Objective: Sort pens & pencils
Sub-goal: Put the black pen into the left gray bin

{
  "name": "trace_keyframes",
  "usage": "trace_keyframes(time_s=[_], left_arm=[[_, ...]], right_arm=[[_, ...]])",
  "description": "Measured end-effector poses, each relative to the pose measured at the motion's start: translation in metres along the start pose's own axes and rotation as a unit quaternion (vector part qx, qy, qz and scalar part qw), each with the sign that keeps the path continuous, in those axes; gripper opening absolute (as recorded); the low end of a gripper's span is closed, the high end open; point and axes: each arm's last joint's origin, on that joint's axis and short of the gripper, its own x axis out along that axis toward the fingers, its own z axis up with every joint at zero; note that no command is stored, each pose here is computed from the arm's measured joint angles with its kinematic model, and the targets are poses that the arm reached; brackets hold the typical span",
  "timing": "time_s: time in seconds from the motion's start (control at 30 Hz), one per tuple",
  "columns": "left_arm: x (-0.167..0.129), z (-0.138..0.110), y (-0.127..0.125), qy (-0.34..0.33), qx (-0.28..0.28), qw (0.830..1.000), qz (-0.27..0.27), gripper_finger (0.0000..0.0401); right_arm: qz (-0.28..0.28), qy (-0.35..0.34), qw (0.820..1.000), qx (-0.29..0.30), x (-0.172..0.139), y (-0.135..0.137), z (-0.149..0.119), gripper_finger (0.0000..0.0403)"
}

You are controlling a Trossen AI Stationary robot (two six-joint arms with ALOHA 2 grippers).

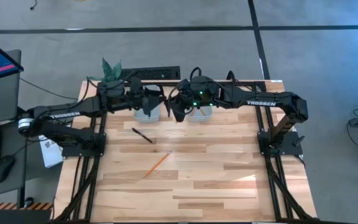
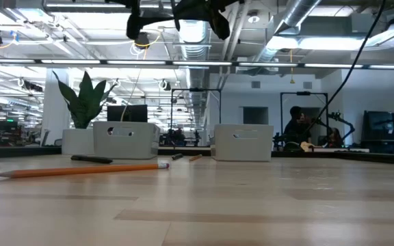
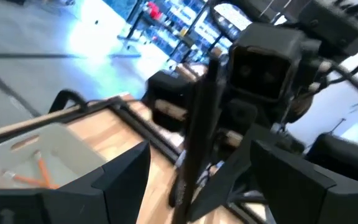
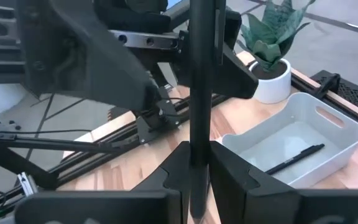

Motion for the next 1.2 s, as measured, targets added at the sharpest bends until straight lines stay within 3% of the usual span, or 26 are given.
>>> trace_keyframes(time_s=[0.37, 0.8, 1.2], left_arm=[[0.0052, 0.0011, -0.0005, -0.017, 0.005, 1.000, -0.010, 0.0253], [0.0052, 0.0011, -0.0003, -0.018, 0.020, 1.000, -0.008, 0.0111], [0.0051, 0.0010, 0.0001, -0.019, 0.049, 0.999, -0.003, 0.0026]], right_arm=[[0.005, 0.004, 1.000, 0.000, 0.0000, 0.0002, -0.0005, 0.0075], [0.005, 0.004, 1.000, -0.001, 0.0000, -0.0001, -0.0004, 0.0075], [0.005, 0.004, 1.000, -0.001, 0.0000, -0.0001, -0.0005, 0.0075]])
